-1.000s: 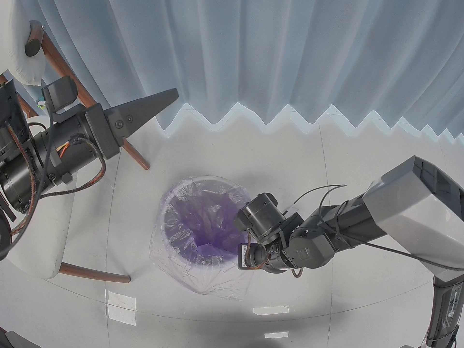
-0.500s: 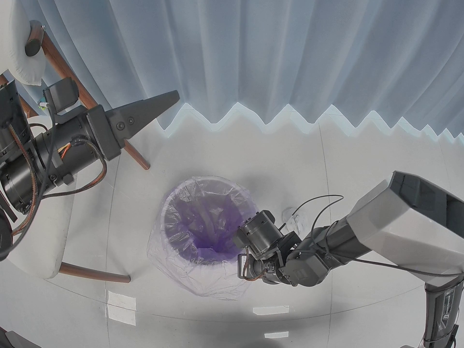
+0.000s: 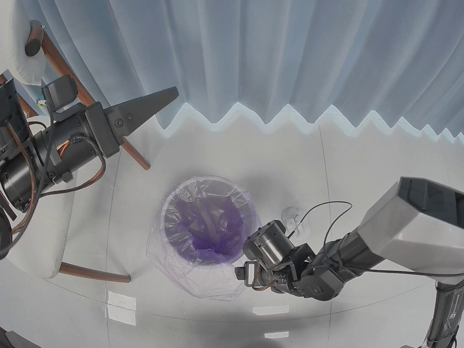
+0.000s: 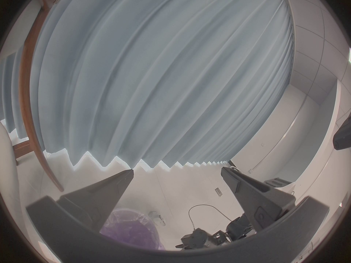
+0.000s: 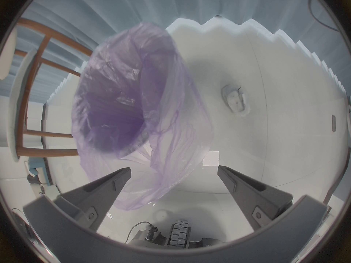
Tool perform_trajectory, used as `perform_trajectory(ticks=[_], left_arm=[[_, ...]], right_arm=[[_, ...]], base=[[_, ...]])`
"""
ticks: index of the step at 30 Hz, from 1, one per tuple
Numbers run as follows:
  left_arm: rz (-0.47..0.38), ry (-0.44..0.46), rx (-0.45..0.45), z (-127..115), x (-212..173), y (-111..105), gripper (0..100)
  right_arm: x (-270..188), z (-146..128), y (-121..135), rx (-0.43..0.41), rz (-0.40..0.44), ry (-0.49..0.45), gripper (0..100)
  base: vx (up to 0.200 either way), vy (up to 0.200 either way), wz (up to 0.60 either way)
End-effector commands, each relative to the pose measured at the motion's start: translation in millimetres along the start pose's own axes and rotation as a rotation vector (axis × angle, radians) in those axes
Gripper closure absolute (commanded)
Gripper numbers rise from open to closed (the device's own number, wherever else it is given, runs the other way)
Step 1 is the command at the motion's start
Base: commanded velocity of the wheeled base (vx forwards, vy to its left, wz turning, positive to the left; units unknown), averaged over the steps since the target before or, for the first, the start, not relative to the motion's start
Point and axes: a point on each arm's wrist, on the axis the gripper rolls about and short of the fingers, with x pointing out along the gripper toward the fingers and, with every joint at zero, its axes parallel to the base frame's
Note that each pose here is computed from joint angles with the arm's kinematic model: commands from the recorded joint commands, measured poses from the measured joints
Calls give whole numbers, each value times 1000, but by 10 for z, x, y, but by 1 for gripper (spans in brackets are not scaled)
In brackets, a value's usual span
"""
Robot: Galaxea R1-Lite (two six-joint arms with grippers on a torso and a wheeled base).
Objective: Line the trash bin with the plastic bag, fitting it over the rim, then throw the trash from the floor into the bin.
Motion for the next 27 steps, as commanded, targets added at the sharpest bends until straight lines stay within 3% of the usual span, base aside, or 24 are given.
perform_trajectory(ticks=[1, 7, 11, 17, 27], left_arm=[[0, -5, 2, 7, -2, 4, 0], [3, -5, 4, 6, -15, 11, 0], [-12, -13, -2, 51, -17, 27, 0], [-96, 0, -78, 126, -55, 62, 0], [-90, 3, -64, 120, -73, 87, 0]], right_arm=[[-357, 82, -65, 56, 60, -59, 0], [-679, 371, -343, 161, 138, -149, 0], [-595, 439, -724, 205, 94, -119, 0], [-161, 384, -876, 155, 56, -144, 0], [279, 345, -912, 50, 31, -188, 0]], base=[[0, 0, 0], [0, 0, 0], [0, 0, 0], [0, -67, 0], [0, -200, 0]])
